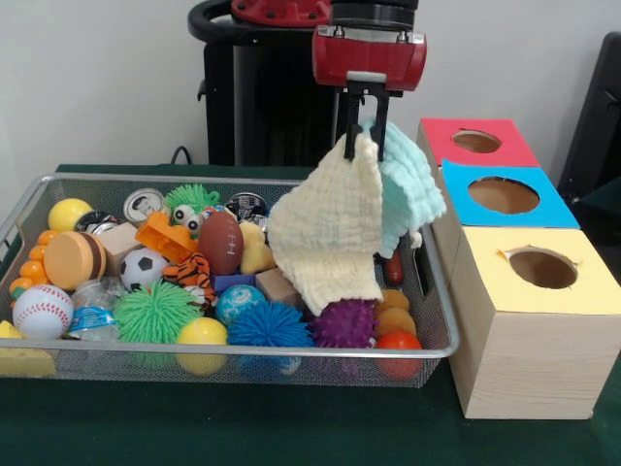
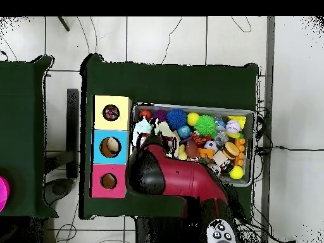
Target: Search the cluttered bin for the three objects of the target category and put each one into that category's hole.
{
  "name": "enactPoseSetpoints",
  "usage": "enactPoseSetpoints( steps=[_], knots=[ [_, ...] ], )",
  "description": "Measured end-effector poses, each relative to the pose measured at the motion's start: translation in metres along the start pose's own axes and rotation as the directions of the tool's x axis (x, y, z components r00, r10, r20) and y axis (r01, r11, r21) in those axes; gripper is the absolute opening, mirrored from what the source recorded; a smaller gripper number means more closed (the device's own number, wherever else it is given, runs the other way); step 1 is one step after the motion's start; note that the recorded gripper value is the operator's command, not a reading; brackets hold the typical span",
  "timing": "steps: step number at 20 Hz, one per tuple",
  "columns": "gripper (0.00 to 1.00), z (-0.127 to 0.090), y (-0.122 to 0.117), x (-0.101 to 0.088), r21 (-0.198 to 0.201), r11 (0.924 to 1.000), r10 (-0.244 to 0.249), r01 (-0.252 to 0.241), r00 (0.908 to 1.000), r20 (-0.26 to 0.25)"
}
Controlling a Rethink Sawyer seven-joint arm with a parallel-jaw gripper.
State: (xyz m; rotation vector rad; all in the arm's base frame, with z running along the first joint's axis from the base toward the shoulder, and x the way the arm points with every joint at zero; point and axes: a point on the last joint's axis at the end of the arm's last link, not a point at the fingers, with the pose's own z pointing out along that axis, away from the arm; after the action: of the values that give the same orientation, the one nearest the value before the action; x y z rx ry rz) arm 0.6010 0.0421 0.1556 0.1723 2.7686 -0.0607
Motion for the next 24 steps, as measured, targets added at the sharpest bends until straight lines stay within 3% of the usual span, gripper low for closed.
enactPoseSetpoints(
  steps=[6,17,24],
  knots=[
    [0.0,0.004,0.01,0.007,-0.032,0.9994,0.015,-0.015,0.9996,0.023],
    [0.0,0.008,0.031,0.002,-0.105,0.9942,0.03,-0.023,0.9969,0.073],
    [0.0,0.009,0.037,0.009,-0.115,0.9932,0.025,-0.017,0.9975,0.067]
  ],
)
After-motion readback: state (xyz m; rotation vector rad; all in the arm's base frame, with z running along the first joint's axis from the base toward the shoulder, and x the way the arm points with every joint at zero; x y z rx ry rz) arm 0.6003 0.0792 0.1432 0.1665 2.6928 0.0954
